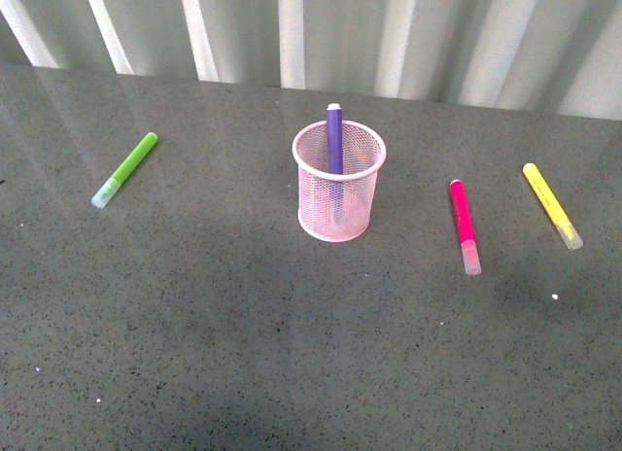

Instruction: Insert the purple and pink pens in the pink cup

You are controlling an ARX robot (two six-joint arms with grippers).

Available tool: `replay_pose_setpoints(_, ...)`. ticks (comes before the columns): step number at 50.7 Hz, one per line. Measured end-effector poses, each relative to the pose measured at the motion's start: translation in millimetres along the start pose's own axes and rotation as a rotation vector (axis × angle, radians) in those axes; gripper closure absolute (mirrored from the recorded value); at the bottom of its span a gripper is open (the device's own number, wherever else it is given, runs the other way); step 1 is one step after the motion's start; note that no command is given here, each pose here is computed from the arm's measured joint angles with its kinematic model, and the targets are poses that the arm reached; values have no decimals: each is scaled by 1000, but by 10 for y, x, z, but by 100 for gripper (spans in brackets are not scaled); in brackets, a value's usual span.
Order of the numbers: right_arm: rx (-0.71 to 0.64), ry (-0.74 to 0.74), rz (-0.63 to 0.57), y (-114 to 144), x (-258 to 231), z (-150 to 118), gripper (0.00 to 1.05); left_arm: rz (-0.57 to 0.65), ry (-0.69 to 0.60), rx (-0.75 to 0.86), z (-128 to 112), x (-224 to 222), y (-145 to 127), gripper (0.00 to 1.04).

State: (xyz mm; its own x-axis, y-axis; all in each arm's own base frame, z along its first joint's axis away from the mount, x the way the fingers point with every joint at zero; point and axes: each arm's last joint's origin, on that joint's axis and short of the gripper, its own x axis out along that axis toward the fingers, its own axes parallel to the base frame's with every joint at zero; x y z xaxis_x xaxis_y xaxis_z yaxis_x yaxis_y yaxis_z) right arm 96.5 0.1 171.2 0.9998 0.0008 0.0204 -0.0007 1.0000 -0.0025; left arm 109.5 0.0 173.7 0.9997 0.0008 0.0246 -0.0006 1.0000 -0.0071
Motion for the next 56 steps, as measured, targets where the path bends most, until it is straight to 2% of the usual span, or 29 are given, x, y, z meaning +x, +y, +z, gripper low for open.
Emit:
replay_pose_setpoints(11, 0, 0, 0, 0, 0, 0, 7, -1, 36, 0, -48, -91, 0, 101)
replay_pose_setpoints(26, 0, 0, 0, 0, 0, 0, 7, 0, 6, -1, -29, -129, 0, 101)
replay_pose_setpoints(33, 0, 0, 0, 0, 0, 0, 7, 0, 7, 0, -30, -129, 0, 71)
replay_pose_setpoints(36, 0, 0, 1, 0, 0, 0, 7, 0, 6, 0, -30, -130, 0, 62)
replay_pose_setpoints(38, 14, -41, 49, -1, 11, 33, 7, 0, 6, 0, -30, -130, 0, 55)
replay_pose_setpoints(41, 32, -162, 119, -35, 53, 178, 7, 0, 7, 0, -30, -130, 0, 46)
replay_pose_setpoints(48, 90, -270, 116, -202, 278, 470, 7, 0, 6, 0, -30, -130, 0, 24)
replay_pose_setpoints(54, 188, -261, 84, -408, 722, 814, 7, 0, 7, 0, -30, -130, 0, 6)
replay_pose_setpoints(56, 228, -219, 59, -497, 968, 881, 7, 0, 6, 2, -30, -130, 0, 5)
